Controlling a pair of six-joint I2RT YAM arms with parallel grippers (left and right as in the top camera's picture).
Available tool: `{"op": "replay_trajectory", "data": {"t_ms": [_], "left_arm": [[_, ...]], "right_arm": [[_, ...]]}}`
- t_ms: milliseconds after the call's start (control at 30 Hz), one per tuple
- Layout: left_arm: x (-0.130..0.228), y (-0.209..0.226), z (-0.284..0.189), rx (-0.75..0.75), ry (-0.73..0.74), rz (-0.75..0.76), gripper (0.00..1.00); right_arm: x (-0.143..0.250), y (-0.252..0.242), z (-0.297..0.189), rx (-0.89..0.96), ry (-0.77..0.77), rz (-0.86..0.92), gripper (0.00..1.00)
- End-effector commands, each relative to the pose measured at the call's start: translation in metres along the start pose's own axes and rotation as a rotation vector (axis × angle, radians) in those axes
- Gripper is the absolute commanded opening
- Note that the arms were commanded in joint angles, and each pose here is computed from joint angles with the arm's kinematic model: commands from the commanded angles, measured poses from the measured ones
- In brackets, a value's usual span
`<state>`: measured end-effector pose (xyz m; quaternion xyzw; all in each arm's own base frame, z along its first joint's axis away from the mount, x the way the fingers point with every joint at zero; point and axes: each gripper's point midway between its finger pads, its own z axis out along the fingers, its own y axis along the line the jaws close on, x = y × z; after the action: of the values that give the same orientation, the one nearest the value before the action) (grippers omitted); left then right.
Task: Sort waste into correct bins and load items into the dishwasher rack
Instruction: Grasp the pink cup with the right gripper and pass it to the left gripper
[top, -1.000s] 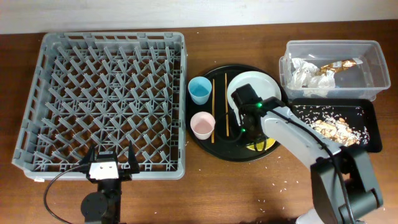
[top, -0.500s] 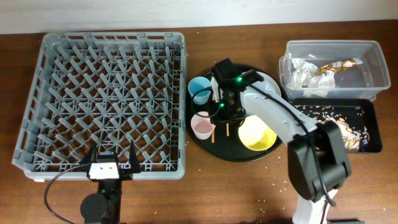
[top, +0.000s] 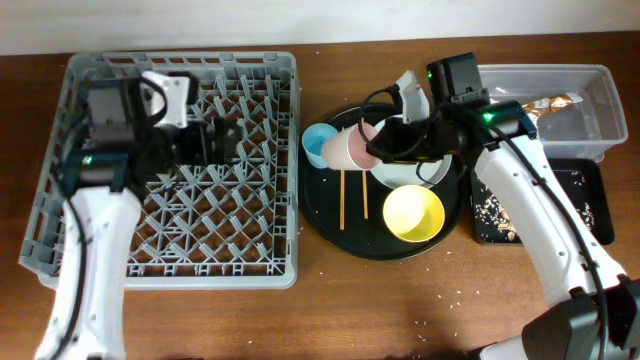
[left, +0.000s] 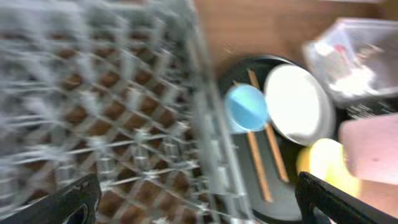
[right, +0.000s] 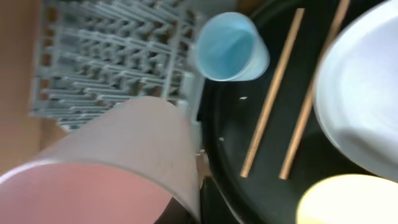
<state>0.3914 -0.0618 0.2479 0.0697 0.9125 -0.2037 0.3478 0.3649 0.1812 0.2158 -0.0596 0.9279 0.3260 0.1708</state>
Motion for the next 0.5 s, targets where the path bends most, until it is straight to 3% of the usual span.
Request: {"op": "replay_trajectory", "data": {"t_ms": [0,67,167,300,467], "left_arm": [[0.002,-0.075,0.018,0.614,0.065,-0.071,0.99],[-0.007,-0.100,0.008,0.929,0.041,-0.071,0.99],[-0.009,-0.120,-0.017,1.123,0.047,-0.083,0.99],[0.006,-0.157,-0.001,1.125,0.123,-0.022,0.99],[0.013,-0.170,0.017,1.050,0.135,0.037,0.91]], "right_arm": [[-0.002,0.018,-0.008,-0.097,-0.005,-0.027,0.04],[-0.009,0.029,-0.013,-0.185,-0.027,-0.043,0.04],[-0.019,0.045,-0.019,-0.351,-0.057,-0.084,0.04],[-0.019,0.069,-0.014,-0.577,-0.024,-0.146,0.04],[-0.019,0.074,-0.012,-0.603,-0.020,-0.167,0.04]]}}
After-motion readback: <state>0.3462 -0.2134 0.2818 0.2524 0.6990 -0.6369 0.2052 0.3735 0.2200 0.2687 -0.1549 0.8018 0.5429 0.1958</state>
